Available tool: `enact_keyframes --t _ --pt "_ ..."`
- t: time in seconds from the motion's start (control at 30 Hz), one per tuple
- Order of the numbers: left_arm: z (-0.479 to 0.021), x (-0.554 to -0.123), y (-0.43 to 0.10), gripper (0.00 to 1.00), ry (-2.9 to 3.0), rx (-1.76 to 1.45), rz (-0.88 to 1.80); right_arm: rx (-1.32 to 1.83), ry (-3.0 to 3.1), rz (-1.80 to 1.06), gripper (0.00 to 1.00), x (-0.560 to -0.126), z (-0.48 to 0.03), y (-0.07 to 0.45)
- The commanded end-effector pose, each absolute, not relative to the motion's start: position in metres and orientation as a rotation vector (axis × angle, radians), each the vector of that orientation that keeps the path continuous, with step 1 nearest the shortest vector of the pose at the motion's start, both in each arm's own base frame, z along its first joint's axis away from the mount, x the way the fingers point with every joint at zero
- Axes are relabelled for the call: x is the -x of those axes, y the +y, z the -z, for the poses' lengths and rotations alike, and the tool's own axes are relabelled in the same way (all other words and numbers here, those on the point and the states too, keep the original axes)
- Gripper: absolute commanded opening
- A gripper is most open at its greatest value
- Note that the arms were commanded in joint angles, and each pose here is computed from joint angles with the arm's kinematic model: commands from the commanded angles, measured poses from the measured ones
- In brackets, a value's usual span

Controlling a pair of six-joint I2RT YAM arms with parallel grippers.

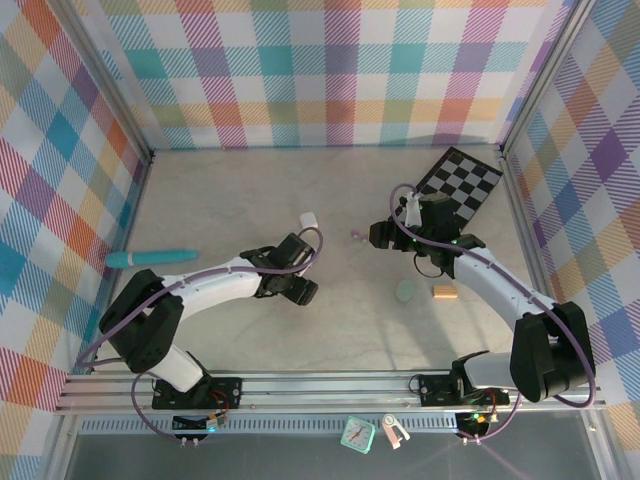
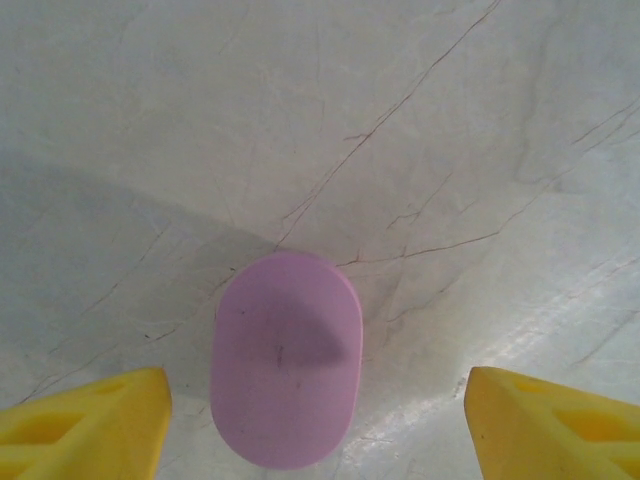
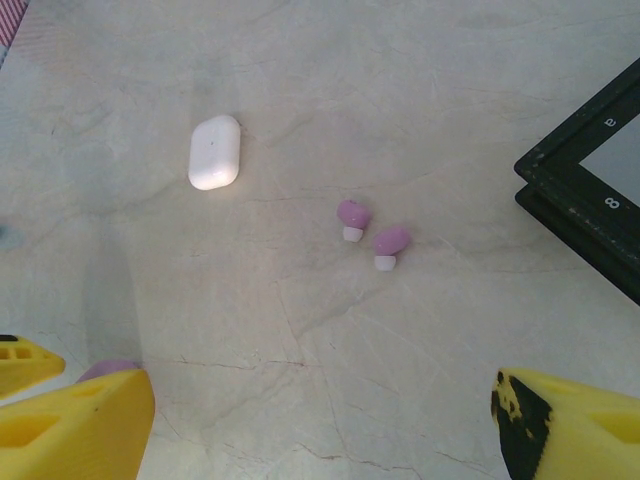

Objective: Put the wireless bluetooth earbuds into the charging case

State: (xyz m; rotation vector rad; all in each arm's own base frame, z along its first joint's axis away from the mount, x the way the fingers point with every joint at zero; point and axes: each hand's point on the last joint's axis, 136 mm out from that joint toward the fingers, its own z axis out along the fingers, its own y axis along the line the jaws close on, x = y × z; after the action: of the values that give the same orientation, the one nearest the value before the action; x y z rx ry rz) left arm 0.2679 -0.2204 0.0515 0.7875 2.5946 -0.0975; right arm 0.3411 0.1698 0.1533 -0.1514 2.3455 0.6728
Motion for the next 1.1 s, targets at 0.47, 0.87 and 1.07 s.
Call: enact_keyframes --t 0.47,0.87,1.07 --pt "-0.037 -0.271 -0.207 0.59 2.667 -0.77 0.027 0.137 2.333 -0.703 0.87 -0.347 -0.16 0.174" --pt "-0.039 -0.266 -0.216 0.4 2.683 -0.867 0.084 0.097 2.34 -0.71 0.87 -0.348 -0.158 0.173" --pt "-0.075 -0.274 -0.231 0.39 2.504 -0.889 0.197 0.148 2.324 -0.873 0.86 -0.334 -0.171 0.19"
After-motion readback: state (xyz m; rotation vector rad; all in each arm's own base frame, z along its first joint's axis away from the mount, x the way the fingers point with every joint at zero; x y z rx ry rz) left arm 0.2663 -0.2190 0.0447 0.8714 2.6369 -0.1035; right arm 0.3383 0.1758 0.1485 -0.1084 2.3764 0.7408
